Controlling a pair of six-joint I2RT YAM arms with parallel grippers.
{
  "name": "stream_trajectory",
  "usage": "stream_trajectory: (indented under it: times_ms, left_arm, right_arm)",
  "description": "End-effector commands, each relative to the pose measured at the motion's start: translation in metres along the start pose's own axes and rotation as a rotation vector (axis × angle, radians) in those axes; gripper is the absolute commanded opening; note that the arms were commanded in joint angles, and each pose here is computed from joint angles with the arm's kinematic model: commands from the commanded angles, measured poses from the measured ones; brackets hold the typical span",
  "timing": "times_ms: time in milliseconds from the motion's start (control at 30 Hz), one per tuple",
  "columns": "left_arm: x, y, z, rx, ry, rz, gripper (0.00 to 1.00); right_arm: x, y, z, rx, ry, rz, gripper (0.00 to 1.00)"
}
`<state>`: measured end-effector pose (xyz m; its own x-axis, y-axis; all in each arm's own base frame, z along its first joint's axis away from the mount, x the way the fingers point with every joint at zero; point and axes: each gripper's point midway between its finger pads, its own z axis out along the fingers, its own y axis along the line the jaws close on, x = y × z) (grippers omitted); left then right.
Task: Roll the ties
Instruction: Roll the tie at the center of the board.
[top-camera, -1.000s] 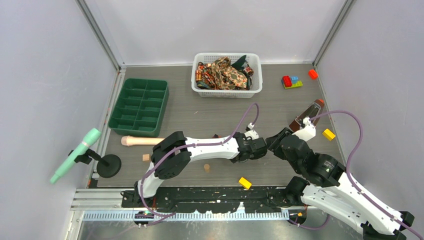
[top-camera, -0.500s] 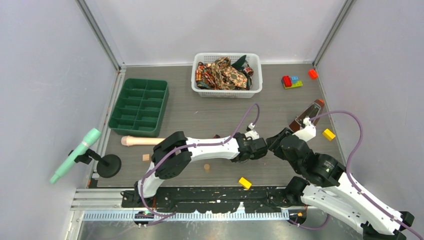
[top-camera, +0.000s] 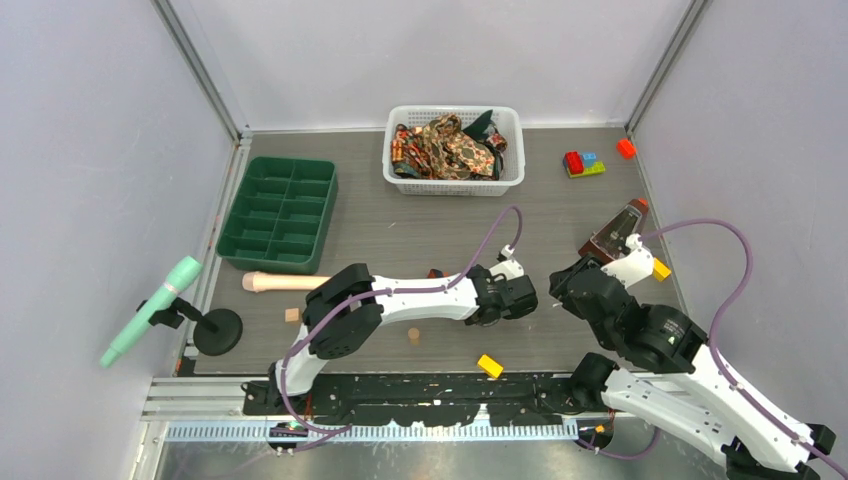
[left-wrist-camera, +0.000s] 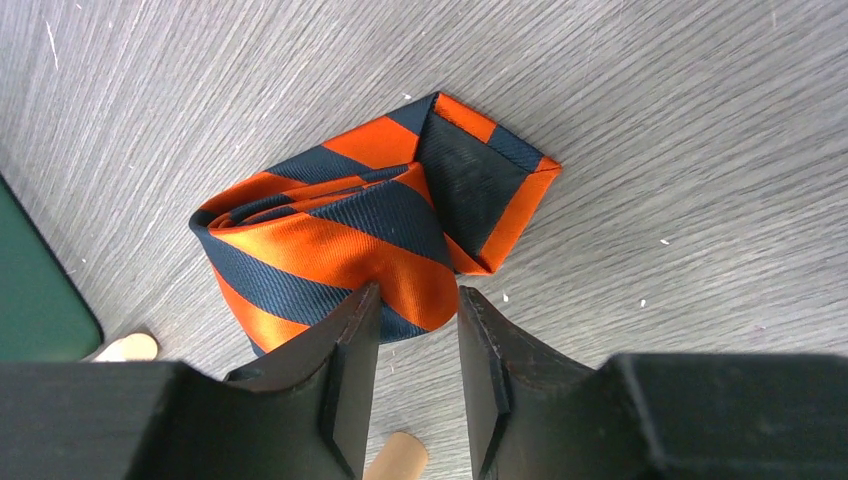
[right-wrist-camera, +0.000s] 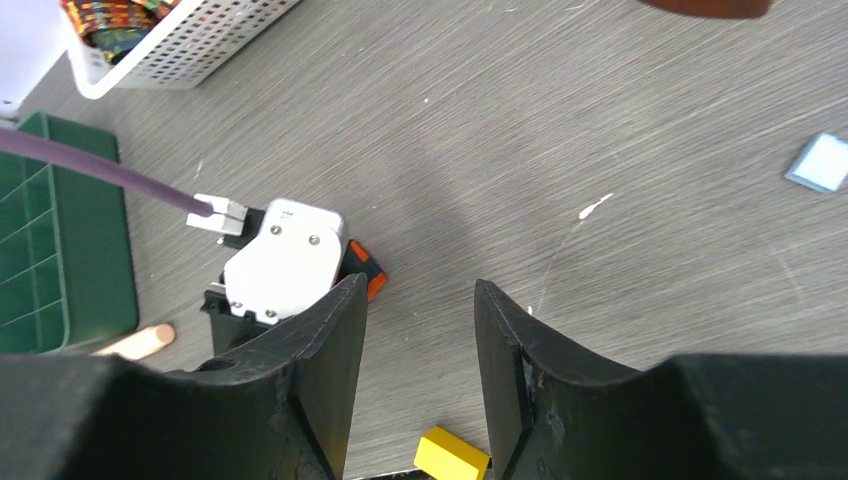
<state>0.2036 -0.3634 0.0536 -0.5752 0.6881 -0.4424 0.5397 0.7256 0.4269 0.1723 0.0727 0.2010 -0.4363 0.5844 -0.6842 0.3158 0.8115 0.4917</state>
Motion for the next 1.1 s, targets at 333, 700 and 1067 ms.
stream_trajectory:
  times_ms: [333,700,1067]
  left_arm:
    - [-0.028,0.019,-0.030,0.003,-0.116,-0.076,0.41]
    - [-0.052,0.050,-0.071,0.062,-0.244,-0.155,0.45]
    - [-0.025,0.127,-0.052,0.218,-0.238,-0.452,0.50]
  right_arm:
    - [-0.010,0.004,0.004,0.073,-0.032,-0.034,0.56]
    - [0.001,0.016,0.011,0.014,-0.003,-0.021,0.59]
    - [0.056,0.082,0.028,-0.265,0.187,-0.140,0.64]
